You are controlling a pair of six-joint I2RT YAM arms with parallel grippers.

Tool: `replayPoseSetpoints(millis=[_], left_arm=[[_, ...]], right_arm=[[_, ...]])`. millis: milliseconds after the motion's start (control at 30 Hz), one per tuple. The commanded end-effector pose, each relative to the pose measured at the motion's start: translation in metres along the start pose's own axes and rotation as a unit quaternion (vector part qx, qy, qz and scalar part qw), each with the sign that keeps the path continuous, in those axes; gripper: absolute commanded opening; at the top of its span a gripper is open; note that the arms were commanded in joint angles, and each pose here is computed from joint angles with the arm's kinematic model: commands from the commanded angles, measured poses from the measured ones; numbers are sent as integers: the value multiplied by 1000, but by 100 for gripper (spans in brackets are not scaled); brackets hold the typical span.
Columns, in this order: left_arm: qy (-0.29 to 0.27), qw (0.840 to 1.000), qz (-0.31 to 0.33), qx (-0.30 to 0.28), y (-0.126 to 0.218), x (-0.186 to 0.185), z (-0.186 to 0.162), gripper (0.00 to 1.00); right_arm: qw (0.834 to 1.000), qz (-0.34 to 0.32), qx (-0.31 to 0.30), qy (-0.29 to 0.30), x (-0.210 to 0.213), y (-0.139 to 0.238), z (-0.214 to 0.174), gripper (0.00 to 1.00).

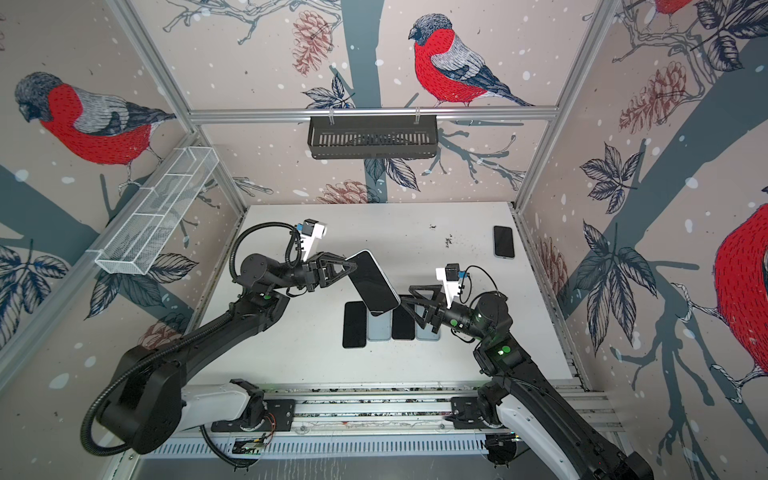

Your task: Take the phone out of the phone case

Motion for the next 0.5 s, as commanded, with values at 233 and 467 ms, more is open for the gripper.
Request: replayPoseSetpoints(millis=[233, 467], left_arm=[[-26, 999, -30, -36, 2, -18, 10, 0], [-23, 999, -37, -29, -2, -20, 6, 0]], right_arm=[[998, 50, -40, -7, 22, 7, 8, 68], [998, 57, -34, -11, 23, -2, 4, 68]])
Point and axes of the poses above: each gripper's point midway between its finger pads, its own y axis back along the fingers, its own x axis along the line the jaws close on, z = x × y, the point moved 4 cm from there along y, back along the fingers, and after that the axes turned 5 degrees about y, right-handed, at the moved point
